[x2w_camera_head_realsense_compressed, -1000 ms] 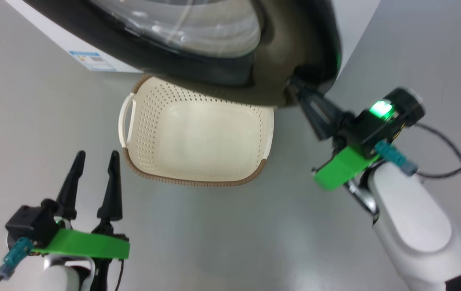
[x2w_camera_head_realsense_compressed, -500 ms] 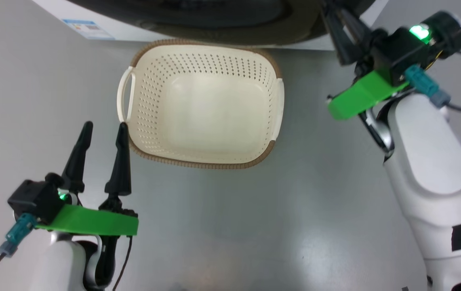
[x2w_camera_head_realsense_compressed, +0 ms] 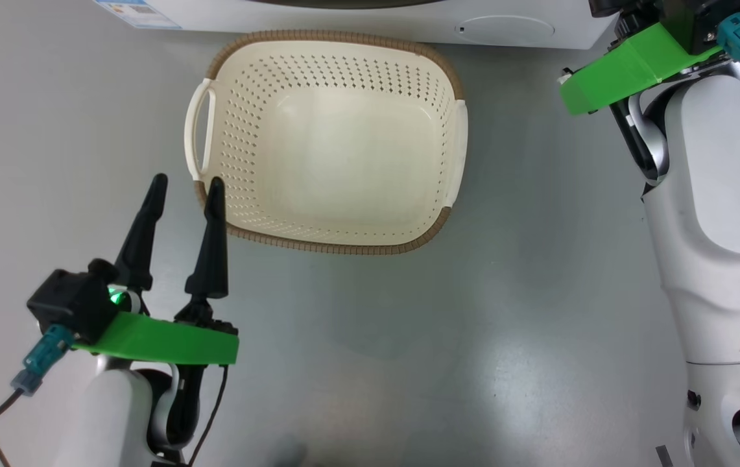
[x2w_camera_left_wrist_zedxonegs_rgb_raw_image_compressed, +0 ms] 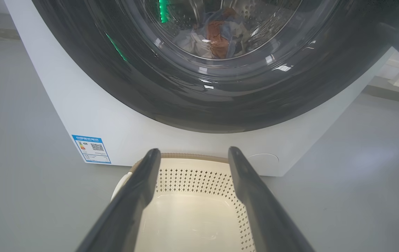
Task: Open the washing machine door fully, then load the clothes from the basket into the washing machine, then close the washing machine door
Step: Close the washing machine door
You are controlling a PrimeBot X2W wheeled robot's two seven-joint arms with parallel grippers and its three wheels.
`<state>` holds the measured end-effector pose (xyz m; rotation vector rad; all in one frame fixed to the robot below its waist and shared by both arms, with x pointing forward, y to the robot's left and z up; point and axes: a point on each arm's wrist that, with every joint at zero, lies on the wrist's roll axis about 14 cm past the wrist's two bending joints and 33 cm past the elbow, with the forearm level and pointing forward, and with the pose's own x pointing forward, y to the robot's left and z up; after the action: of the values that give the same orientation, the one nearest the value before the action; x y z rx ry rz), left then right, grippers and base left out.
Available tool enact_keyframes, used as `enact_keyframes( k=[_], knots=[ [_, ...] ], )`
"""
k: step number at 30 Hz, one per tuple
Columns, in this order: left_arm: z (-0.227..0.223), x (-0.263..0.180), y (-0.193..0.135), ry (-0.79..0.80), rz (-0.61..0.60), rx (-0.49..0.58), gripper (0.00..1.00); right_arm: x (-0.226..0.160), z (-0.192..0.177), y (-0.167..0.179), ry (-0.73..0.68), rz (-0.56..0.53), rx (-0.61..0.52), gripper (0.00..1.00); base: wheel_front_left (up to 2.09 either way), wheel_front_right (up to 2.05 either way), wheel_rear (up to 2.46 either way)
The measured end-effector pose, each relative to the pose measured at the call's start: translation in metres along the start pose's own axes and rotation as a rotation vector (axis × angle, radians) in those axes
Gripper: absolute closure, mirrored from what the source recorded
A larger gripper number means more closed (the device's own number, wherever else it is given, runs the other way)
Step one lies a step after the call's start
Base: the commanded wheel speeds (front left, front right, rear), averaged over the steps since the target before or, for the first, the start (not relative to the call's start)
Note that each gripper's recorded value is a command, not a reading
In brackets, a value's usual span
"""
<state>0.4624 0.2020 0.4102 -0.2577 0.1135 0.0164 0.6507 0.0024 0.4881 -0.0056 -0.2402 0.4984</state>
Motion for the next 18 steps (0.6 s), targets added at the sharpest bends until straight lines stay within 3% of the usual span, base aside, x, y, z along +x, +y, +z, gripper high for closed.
enact_keyframes(
  k=[13,18],
  knots=[
    [0.011,-0.001,-0.008,-0.027,-0.02,-0.008,0.0,-0.003,0.02,-0.001,-0.025,-0.01,0.002,1.0,0.0,0.0,0.0],
    [0.023,-0.002,-0.011,-0.059,-0.027,-0.009,0.0,-0.025,0.017,0.006,0.013,0.007,0.008,1.0,0.0,0.0,0.0]
  ],
)
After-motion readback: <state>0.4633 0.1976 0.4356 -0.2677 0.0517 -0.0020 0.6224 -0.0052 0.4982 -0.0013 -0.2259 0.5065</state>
